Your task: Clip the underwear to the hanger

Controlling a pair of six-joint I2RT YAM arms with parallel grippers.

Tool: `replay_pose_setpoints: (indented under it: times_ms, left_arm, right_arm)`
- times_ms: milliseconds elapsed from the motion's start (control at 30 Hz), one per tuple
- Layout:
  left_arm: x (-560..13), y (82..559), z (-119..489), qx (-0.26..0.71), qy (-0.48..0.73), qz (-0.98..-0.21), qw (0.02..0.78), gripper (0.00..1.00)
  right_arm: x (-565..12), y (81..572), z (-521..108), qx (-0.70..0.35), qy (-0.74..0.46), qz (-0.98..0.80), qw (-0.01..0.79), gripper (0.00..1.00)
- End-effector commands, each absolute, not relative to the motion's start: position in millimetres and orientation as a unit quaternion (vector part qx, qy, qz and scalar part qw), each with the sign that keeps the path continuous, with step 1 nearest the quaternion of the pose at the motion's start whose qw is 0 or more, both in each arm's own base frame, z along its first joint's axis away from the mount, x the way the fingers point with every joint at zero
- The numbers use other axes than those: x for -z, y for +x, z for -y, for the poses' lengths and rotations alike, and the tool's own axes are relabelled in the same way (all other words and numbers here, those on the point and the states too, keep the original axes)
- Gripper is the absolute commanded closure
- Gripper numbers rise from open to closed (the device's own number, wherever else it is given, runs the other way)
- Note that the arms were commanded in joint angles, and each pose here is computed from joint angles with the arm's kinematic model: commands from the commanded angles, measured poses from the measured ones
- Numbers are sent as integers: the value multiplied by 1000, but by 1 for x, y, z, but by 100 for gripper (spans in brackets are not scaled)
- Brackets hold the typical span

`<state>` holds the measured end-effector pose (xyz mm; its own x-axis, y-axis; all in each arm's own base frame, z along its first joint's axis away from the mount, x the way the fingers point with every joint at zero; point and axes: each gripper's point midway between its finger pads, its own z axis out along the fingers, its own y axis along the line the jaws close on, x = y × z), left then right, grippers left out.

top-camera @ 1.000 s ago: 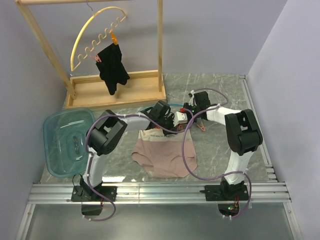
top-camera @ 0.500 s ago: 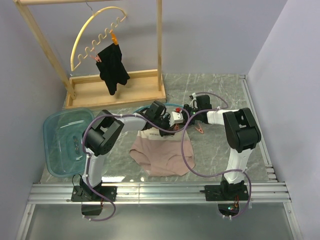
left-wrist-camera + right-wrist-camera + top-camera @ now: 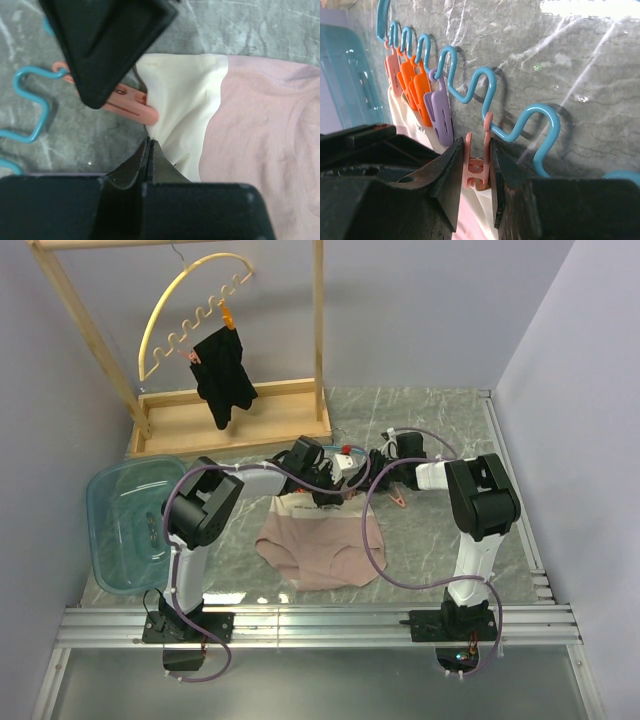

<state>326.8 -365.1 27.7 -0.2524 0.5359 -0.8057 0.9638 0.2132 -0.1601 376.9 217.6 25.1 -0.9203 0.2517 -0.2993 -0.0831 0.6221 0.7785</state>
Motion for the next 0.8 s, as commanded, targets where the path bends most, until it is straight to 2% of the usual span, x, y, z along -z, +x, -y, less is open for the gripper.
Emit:
replay_pose_setpoints:
  times_ms: [0,767]
  left_arm:
    - [-49,338,375,359,517,-700,337,100]
    - [-47,354,367,367,484,-725,325,100]
  right_arm:
    - [-37,385,-228,-463,16,-859,219,100]
    - [-44,381,-231,-492,19,-846,207,100]
